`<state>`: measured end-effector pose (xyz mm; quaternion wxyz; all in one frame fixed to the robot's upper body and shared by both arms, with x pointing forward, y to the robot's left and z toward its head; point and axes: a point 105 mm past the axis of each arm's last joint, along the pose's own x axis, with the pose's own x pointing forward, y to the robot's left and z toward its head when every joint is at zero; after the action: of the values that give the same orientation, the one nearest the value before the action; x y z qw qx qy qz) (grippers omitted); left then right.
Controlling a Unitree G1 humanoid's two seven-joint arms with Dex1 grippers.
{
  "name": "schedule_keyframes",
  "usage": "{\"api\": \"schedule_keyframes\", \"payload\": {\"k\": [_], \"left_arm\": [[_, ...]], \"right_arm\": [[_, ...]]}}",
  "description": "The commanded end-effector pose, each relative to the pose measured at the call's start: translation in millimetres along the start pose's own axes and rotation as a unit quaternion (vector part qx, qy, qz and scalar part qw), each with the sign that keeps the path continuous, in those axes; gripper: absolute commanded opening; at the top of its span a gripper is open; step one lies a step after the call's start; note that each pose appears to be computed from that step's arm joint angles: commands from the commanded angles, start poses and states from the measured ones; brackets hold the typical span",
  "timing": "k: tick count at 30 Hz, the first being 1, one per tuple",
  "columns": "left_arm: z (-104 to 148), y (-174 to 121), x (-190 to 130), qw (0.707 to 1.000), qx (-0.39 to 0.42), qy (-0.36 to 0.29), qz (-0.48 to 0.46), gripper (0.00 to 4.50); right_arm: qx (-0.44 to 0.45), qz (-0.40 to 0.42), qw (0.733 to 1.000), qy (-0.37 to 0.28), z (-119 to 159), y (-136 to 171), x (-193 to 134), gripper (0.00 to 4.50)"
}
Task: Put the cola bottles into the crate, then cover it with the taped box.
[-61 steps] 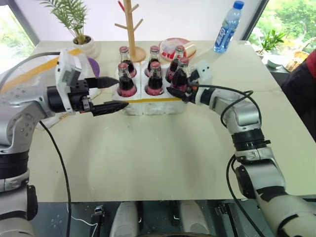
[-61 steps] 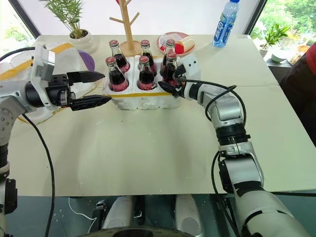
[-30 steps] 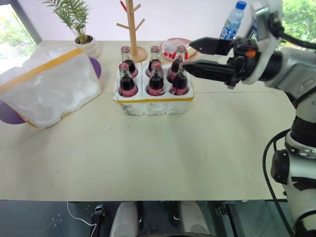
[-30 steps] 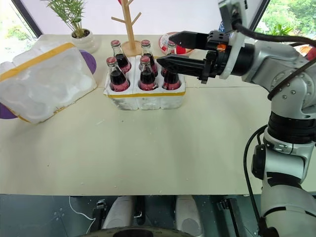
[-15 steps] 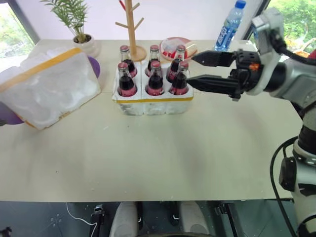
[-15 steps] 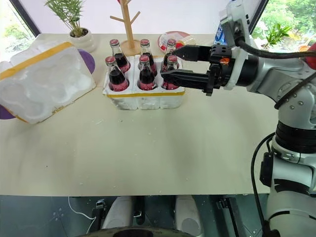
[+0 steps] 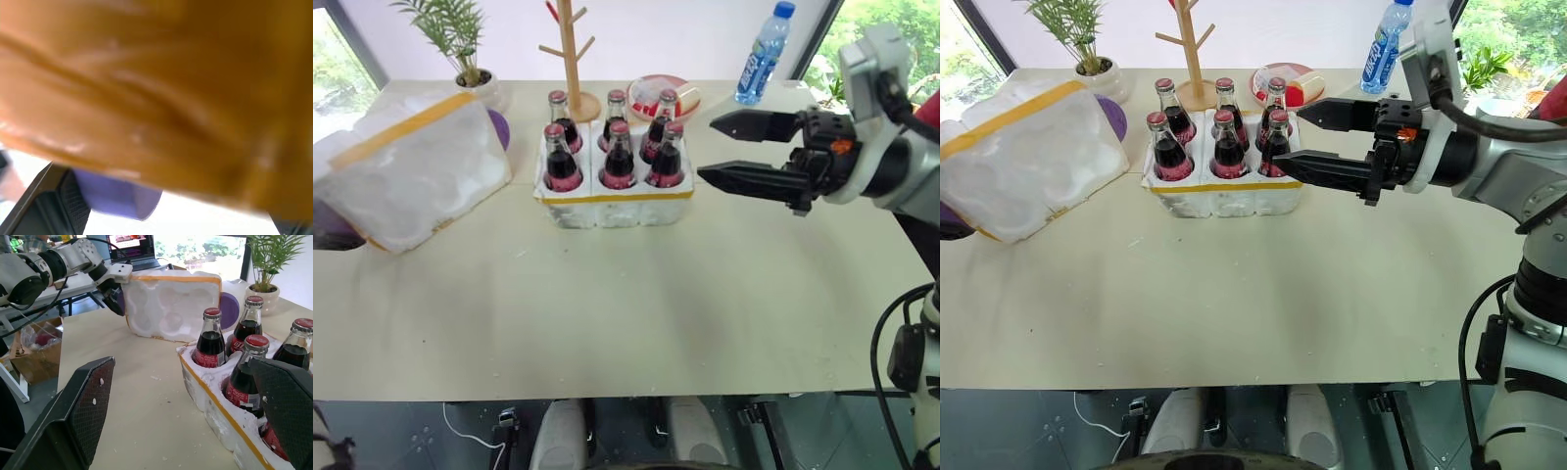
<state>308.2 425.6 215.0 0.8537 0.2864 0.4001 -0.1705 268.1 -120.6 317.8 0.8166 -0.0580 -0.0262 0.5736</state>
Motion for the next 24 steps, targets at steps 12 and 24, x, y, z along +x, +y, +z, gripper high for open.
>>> {"api": "schedule_keyframes", "payload": {"k": [12, 24], "left_arm": [[-4.7, 1.7, -10.2, 1.000, -0.029, 0.000, -0.002, 3.67], [-6.3, -0.3, -6.4, 0.999, -0.035, -0.003, -0.006, 1.81]], "right_arm": [[-0.018, 0.000, 1.000, -0.011, 4.7, 3.7, 0.1, 4.50], [-0.029, 0.007, 1.000, -0.003, 4.4, 4.1, 1.0, 4.50]]}}
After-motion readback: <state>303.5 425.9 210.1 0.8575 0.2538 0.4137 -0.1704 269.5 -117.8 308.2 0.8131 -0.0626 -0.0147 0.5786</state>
